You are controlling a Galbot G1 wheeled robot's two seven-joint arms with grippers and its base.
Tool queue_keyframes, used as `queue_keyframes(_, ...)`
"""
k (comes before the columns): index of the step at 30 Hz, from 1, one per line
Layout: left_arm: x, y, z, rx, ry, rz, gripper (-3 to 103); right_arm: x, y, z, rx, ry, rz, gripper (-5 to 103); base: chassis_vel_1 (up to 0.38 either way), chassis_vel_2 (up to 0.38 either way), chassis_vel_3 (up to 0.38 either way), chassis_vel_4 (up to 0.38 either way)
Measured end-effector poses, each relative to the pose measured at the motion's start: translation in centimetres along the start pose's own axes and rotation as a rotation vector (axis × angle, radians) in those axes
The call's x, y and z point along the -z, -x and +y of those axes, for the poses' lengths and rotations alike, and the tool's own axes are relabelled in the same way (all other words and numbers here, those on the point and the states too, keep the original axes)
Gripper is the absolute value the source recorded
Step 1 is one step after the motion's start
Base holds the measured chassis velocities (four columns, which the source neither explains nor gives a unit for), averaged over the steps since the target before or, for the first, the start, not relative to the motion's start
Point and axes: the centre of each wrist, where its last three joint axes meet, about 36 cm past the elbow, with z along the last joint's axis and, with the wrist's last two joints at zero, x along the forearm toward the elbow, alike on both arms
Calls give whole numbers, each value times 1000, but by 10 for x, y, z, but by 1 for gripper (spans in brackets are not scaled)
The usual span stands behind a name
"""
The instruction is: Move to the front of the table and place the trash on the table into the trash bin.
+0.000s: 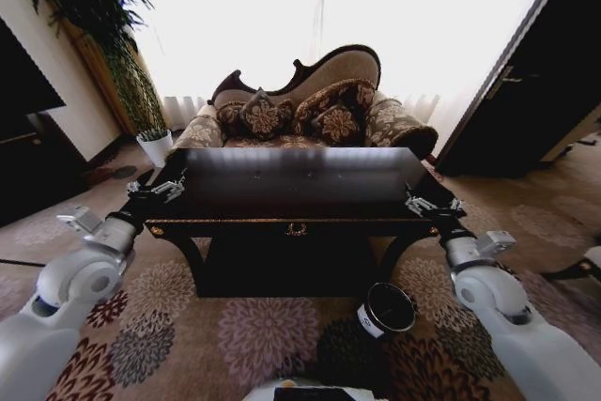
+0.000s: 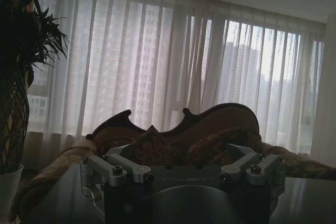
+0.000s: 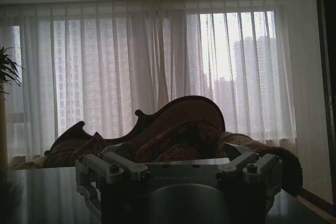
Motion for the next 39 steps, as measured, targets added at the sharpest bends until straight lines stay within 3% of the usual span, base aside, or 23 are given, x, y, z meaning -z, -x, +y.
queue_keyframes(39,0,0,0,0,0,0,100,0,0,0,0,0,0,100,195,-191,-190,190)
